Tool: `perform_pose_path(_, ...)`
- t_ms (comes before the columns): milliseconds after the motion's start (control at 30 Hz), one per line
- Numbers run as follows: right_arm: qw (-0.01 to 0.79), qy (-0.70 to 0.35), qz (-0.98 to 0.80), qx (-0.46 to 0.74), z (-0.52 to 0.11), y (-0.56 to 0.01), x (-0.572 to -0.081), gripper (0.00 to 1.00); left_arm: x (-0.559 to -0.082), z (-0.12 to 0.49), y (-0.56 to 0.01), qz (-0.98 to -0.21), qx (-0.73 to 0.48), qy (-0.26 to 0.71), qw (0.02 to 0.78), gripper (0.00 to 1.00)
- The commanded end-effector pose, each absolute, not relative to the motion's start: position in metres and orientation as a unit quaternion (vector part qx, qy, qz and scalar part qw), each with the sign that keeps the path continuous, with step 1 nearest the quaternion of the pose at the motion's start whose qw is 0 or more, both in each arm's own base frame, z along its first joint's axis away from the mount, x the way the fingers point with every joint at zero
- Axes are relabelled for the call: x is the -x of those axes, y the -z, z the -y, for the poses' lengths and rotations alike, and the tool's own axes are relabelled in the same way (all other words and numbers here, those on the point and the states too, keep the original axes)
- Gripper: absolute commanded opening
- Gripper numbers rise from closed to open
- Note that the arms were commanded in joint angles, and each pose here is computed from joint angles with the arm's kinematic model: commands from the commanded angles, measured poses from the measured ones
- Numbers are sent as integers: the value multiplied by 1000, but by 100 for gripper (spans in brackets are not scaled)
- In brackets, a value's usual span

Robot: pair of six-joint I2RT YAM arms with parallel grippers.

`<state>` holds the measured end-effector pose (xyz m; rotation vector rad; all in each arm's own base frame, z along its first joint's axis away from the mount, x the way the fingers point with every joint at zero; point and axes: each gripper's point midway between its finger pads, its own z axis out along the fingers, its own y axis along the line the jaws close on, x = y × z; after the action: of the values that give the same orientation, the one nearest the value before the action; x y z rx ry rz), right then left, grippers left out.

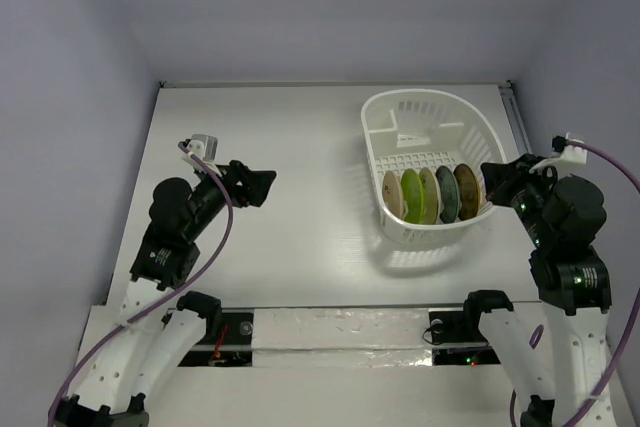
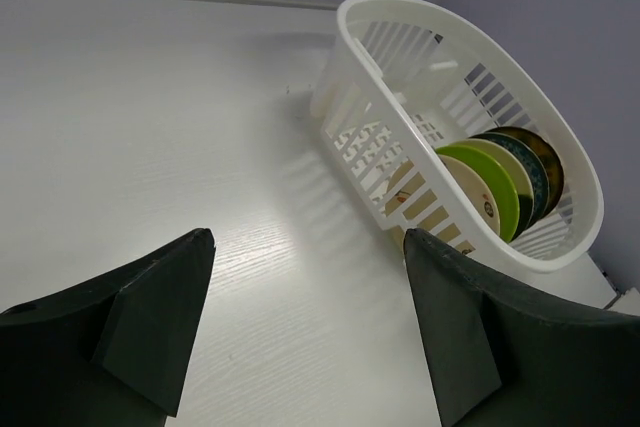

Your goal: Unload the plates from the dish rack

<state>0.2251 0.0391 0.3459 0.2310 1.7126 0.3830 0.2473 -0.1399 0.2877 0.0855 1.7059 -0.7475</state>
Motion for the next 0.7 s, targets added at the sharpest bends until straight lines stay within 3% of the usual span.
perform_pose_path(0, 654, -198, -727, -64, -53, -378, -220, 0, -244, 141, -317, -711, -57, 324, 622, 73)
perform_pose_path(133, 620, -221, -752, -33, -69, -358, -237, 0, -244, 141, -312, -708, -61, 322, 625, 71)
perform_pose_path(200, 604, -234, -762, -15, -84, -350, -242, 0, -245, 144, -295, -720, -60, 328, 608, 64)
perform_pose_path(233, 606, -212, -766, -31, -80, -349, -248, 0, -245, 145, -294, -721, -63, 329, 607, 58)
perform_pose_path(333, 587, -149, -794, -47, -86, -334, -259, 0, -251, 139, -295, -722, -52, 312, 615, 28)
perform_pose_path(367, 559, -122, -819, -46, -88, -316, -265, 0, -252, 137, -294, -725, -46, 307, 615, 11)
perform_pose_path(433, 546, -80, -832, -51, -87, -305, -269, 0, -255, 133, -291, -730, -36, 296, 615, 0)
perform_pose_path(467, 538, -59, -839, -60, -83, -297, -271, 0, -257, 130, -291, -732, -30, 289, 616, 0)
perform_pose_path(533, 532, -12, -843, -77, -69, -287, -277, 9, -257, 128, -290, -733, -27, 283, 618, 0)
perform_pose_path(567, 526, 0, -847, -78, -67, -281, -277, 24, -258, 126, -290, -733, -23, 278, 620, 0)
perform_pose_path(633, 514, 18, -854, -78, -64, -272, -281, 37, -258, 124, -289, -735, -19, 275, 619, 0)
perform_pose_path(667, 508, 26, -858, -76, -63, -268, -281, 44, -259, 124, -289, -736, -17, 274, 619, 7)
